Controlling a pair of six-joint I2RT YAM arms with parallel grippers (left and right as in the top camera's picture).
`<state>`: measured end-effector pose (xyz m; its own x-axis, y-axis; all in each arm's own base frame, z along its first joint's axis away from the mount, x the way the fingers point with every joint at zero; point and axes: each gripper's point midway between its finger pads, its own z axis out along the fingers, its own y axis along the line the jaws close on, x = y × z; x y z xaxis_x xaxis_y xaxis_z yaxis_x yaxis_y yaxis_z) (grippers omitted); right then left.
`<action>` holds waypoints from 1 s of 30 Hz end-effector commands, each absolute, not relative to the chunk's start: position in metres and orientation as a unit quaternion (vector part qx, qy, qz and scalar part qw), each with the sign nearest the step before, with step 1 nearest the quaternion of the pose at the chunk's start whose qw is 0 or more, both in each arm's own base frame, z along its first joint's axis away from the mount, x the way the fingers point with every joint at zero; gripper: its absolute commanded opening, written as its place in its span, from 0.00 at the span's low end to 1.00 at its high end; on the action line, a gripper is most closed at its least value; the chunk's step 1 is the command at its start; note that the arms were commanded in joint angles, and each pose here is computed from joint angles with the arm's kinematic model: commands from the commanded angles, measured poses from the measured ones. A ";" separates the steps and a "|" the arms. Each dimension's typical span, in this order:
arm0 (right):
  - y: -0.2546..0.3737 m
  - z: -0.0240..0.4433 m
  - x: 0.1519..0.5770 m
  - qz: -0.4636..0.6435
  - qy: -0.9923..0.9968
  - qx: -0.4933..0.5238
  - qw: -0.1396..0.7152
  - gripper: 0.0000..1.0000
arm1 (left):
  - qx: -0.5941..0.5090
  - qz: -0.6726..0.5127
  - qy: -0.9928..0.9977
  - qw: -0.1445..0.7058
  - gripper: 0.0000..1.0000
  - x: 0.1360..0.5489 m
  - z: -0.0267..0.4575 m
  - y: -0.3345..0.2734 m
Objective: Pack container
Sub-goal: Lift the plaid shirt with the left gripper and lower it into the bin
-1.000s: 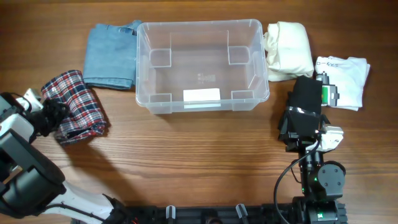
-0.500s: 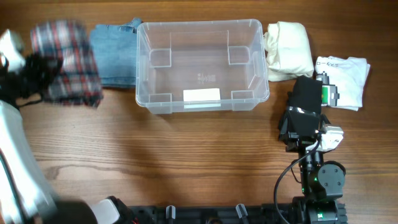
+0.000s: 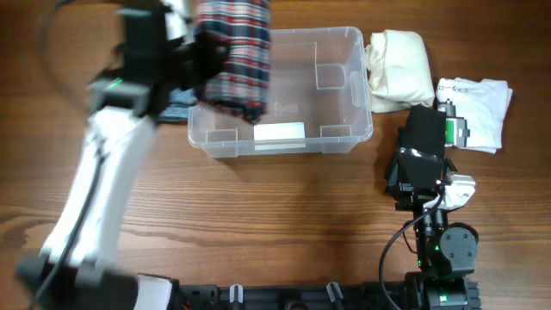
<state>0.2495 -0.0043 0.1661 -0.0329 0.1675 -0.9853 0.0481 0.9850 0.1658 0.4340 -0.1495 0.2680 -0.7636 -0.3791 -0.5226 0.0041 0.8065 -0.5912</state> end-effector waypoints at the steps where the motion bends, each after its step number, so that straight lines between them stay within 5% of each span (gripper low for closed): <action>1: -0.001 0.167 0.250 0.045 0.717 0.064 0.693 1.00 | -0.173 -0.272 0.903 0.286 0.04 0.457 0.212 -0.167; 10: -0.001 0.167 0.250 0.046 0.717 0.064 0.693 1.00 | -0.180 -0.133 0.927 0.300 0.08 0.461 0.173 -0.138; 25: -0.001 0.167 0.250 0.045 0.717 0.064 0.692 1.00 | -0.173 -0.124 0.930 0.300 0.09 0.471 0.156 -0.141; 27: -0.001 0.167 0.250 0.045 0.717 0.064 0.693 1.00 | -0.169 -0.122 0.931 0.299 0.47 0.471 0.153 -0.142; 28: -0.001 0.167 0.250 0.046 0.717 0.064 0.693 1.00 | -0.167 -0.121 0.932 0.300 0.53 0.471 0.154 -0.142; 30: -0.001 0.167 0.250 0.045 0.717 0.064 0.693 1.00 | -0.158 -0.118 0.931 0.308 0.95 0.471 0.160 -0.141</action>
<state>0.2495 -0.0043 0.1661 -0.0330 0.1671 -0.9854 0.0478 0.9851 0.1655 0.4650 -0.1411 0.1504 -0.7782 -0.3881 -0.4937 -0.2418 0.9108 -0.3347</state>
